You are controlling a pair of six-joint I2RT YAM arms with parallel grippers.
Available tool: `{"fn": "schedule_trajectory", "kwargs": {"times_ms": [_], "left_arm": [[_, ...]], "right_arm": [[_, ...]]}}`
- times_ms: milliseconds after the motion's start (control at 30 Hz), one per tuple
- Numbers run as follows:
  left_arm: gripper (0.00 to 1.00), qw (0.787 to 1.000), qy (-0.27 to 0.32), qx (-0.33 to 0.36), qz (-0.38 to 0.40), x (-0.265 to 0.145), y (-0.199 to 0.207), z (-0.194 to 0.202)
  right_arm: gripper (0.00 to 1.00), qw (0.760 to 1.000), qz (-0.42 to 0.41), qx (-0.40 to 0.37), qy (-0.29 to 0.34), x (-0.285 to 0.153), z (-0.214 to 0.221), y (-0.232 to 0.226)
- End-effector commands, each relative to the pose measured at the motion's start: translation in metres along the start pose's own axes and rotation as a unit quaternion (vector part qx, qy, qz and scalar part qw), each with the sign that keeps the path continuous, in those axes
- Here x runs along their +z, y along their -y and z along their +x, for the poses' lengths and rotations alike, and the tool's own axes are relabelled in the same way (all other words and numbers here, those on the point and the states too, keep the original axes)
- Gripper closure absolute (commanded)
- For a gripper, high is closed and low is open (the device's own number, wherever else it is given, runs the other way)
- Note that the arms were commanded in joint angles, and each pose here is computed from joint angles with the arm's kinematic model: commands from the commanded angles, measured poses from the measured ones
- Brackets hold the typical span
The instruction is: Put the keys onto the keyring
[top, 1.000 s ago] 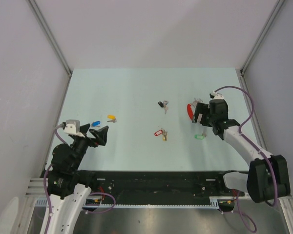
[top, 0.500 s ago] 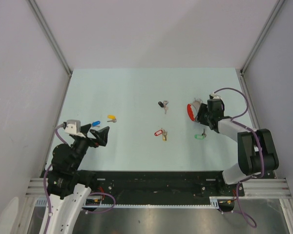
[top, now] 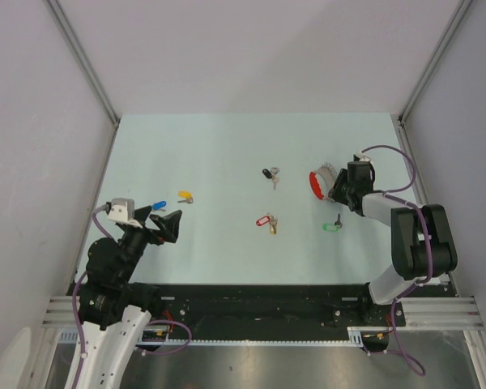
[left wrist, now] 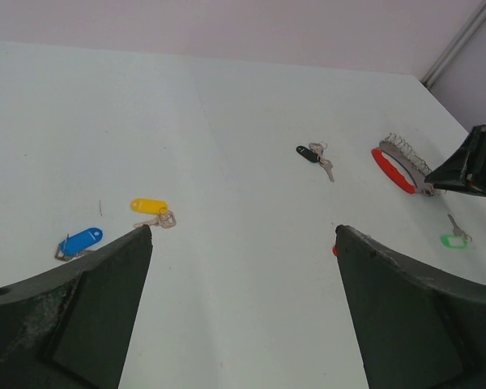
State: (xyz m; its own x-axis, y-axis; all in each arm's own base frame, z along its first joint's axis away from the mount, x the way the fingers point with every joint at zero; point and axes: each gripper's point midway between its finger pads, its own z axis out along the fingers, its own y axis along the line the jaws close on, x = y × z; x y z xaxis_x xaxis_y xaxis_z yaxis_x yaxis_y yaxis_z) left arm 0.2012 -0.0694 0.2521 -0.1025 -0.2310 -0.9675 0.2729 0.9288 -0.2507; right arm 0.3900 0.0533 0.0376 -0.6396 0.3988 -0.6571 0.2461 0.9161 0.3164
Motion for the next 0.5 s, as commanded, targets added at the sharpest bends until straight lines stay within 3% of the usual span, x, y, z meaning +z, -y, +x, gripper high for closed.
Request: {"fn": "schedule_trajectory", "kwargs": {"times_ms": [0,267,467], "left_arm": [[0.0,1.0,0.012,0.01,0.018,-0.002,0.008,-0.014],[0.0,1.0,0.014,0.009,0.02,-0.003,0.009,-0.015],[0.0,1.0,0.015,0.01,0.021,-0.003,0.01,-0.015]], "right_arm": [[0.64,1.0,-0.009,0.016,0.014,0.004,-0.014,-0.008],[0.66,1.0,0.012,0.017,0.014,0.006,-0.01,-0.004],[0.64,0.997,0.062,-0.022,0.032,0.007,-0.015,-0.012]]}}
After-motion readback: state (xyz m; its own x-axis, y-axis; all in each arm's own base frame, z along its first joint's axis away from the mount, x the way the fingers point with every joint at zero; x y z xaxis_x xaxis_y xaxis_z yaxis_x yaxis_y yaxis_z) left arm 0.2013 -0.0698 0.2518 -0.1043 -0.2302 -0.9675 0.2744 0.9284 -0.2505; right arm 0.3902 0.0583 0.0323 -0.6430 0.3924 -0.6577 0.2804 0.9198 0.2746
